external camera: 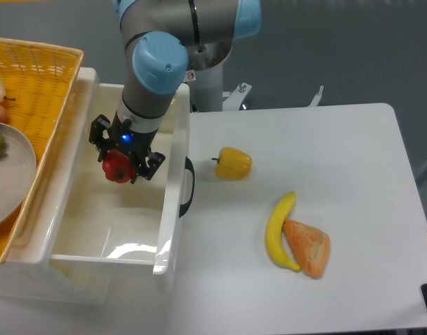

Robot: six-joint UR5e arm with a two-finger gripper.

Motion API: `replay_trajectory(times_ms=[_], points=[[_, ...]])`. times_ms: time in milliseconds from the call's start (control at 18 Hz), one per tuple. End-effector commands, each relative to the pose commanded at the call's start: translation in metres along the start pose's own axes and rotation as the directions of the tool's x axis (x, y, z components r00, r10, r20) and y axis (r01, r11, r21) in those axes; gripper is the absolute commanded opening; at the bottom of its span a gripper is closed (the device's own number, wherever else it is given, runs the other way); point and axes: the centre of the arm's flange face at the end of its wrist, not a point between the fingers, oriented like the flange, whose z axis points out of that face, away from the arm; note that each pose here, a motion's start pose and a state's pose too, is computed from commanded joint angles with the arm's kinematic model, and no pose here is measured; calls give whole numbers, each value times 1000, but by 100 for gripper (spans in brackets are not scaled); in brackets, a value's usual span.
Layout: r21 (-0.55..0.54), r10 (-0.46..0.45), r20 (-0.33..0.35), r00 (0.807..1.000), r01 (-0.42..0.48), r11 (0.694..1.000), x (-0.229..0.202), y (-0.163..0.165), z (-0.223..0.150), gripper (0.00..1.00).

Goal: Place the red pepper in the upper white drawer
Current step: 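Lower the red pepper slowly into the drawer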

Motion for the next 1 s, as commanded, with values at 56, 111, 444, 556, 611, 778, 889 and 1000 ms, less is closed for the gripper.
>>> replay_trajectory(times_ms=[56, 111, 444, 556, 611, 778, 889, 1000], points=[[1, 1, 1, 1000, -1, 1000, 0, 0, -1, 37], [2, 1, 2, 1000, -1, 1000, 0, 0, -1, 39], [-26, 20, 25, 999, -20, 999, 6, -3, 4, 49], [-50, 34, 35, 999, -33, 998, 13, -6, 12, 49], [-52, 35, 35, 999, -34, 998, 13, -7, 13, 50], [-51, 34, 34, 999, -32, 998, 13, -7, 13, 50], [-54, 33, 32, 999, -31, 998, 12, -7, 14, 54], [-55, 32, 31, 999, -30, 998, 11, -7, 16, 54]])
